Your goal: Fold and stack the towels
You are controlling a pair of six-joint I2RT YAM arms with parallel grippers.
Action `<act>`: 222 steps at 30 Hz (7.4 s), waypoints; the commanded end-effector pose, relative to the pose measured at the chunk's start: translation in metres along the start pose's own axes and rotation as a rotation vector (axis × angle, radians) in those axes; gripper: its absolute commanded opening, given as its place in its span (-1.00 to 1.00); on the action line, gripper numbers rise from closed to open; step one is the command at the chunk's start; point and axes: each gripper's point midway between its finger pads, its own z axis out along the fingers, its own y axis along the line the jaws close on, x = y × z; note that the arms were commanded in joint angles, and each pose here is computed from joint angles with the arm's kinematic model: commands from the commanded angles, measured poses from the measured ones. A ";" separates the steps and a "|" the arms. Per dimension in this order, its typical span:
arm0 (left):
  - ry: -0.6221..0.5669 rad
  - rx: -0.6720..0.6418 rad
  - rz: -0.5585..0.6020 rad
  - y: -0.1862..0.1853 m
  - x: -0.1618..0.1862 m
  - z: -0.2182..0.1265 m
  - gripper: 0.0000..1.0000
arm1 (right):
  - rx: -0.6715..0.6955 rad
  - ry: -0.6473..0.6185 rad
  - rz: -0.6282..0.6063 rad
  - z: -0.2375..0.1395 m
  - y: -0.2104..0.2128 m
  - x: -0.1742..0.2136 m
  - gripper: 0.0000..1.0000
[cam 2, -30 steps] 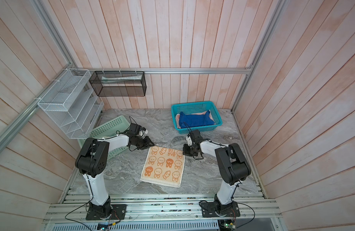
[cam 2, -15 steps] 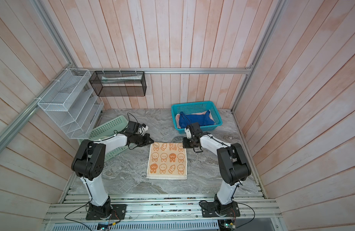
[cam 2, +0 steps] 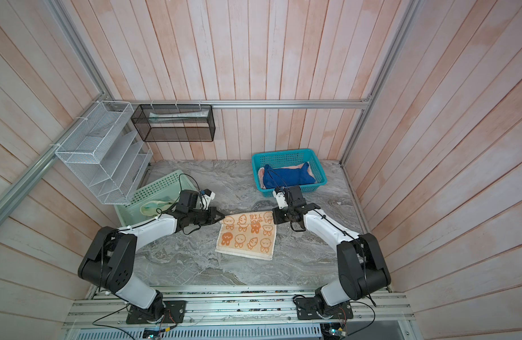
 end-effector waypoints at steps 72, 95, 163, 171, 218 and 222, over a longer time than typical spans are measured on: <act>0.180 -0.016 -0.347 0.022 0.103 -0.008 -1.00 | -0.117 0.300 0.436 -0.007 0.030 0.086 0.01; 0.192 -0.001 -0.297 -0.002 0.090 -0.024 -1.00 | -0.097 0.332 0.351 -0.013 0.022 0.058 -1.00; 0.003 -0.050 -0.214 -0.014 -0.048 0.032 -0.41 | 0.216 -0.007 0.057 -0.011 -0.036 -0.231 -1.00; 0.033 -0.041 -0.245 0.001 -0.052 0.048 -0.41 | 0.277 -0.012 0.155 0.004 -0.137 -0.228 -1.00; -0.148 -0.794 -0.390 0.220 -0.055 -0.137 0.44 | 0.040 -0.028 0.058 0.013 -0.008 -0.115 0.16; -0.115 -0.771 -0.407 0.235 -0.050 -0.117 0.24 | 0.014 -0.023 0.073 0.013 0.000 -0.101 0.16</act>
